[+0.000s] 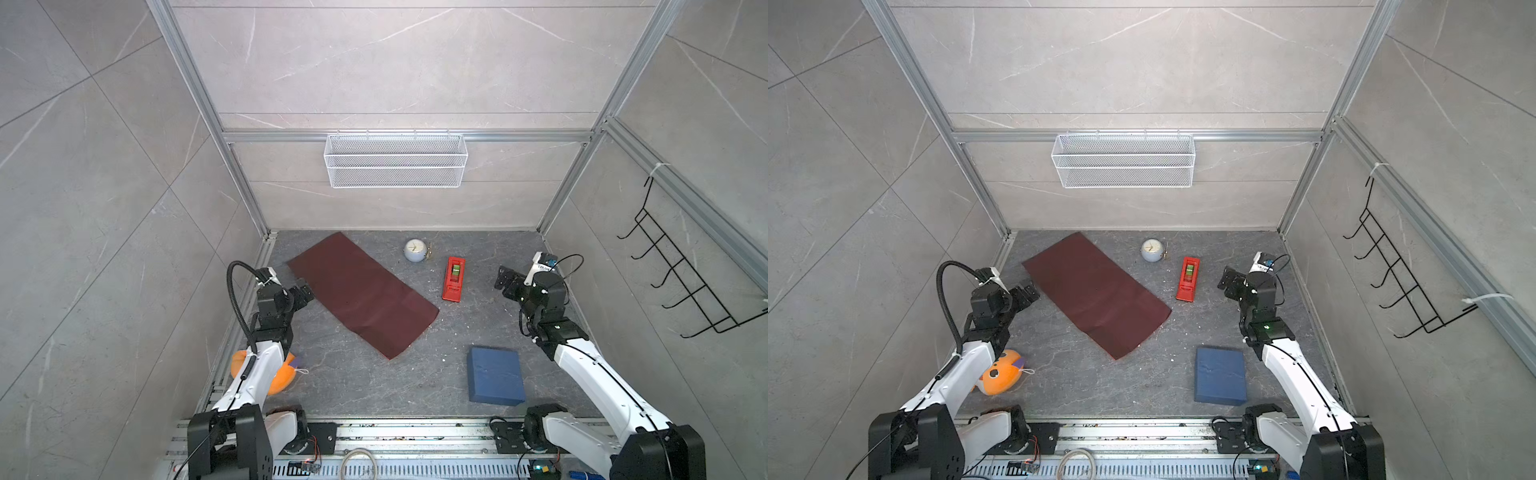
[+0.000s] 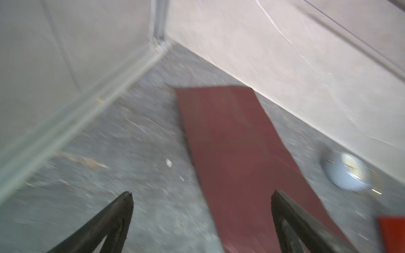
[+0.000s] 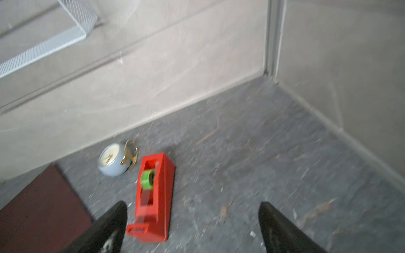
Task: Wrap the gift box in paper
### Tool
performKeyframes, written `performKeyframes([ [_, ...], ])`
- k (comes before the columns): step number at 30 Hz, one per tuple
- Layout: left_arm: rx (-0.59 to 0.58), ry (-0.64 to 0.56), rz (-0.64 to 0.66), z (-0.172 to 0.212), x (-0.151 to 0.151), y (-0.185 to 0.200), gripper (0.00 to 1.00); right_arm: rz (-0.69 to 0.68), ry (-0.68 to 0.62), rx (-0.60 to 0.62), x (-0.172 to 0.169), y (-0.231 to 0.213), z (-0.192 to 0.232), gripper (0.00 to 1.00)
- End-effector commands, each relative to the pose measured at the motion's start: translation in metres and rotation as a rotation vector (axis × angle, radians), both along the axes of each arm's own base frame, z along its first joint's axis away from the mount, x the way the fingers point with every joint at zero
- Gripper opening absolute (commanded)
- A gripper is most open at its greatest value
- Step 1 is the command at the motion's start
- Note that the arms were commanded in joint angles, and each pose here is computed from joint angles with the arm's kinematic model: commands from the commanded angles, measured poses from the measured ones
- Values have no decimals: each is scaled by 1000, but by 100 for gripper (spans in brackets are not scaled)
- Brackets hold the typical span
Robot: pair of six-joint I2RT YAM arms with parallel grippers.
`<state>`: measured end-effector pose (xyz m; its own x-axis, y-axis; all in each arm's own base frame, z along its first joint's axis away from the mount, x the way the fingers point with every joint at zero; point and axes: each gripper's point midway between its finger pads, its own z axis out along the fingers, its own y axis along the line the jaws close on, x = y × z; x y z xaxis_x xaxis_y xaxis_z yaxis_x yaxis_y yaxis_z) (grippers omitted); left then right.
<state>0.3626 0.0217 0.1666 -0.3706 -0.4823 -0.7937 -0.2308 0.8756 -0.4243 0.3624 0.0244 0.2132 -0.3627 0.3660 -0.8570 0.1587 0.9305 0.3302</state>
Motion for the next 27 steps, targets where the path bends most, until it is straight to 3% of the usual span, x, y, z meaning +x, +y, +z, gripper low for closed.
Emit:
performKeyframes([
  [1,-235,42,-191,2,-13,-63,98,126,214,142,-28,38,-33,95],
  [8,-123,218,-497,-10,-51,-173,94,202,391,107,-60,60,-55,94],
  [12,-128,337,-656,-21,-70,-217,87,246,460,77,-74,71,-64,93],
  [17,-99,478,-729,-49,-87,-240,84,199,587,-16,-93,59,-69,92],
  [27,-85,636,-773,-102,-104,-258,84,222,707,10,-138,60,-82,92],
])
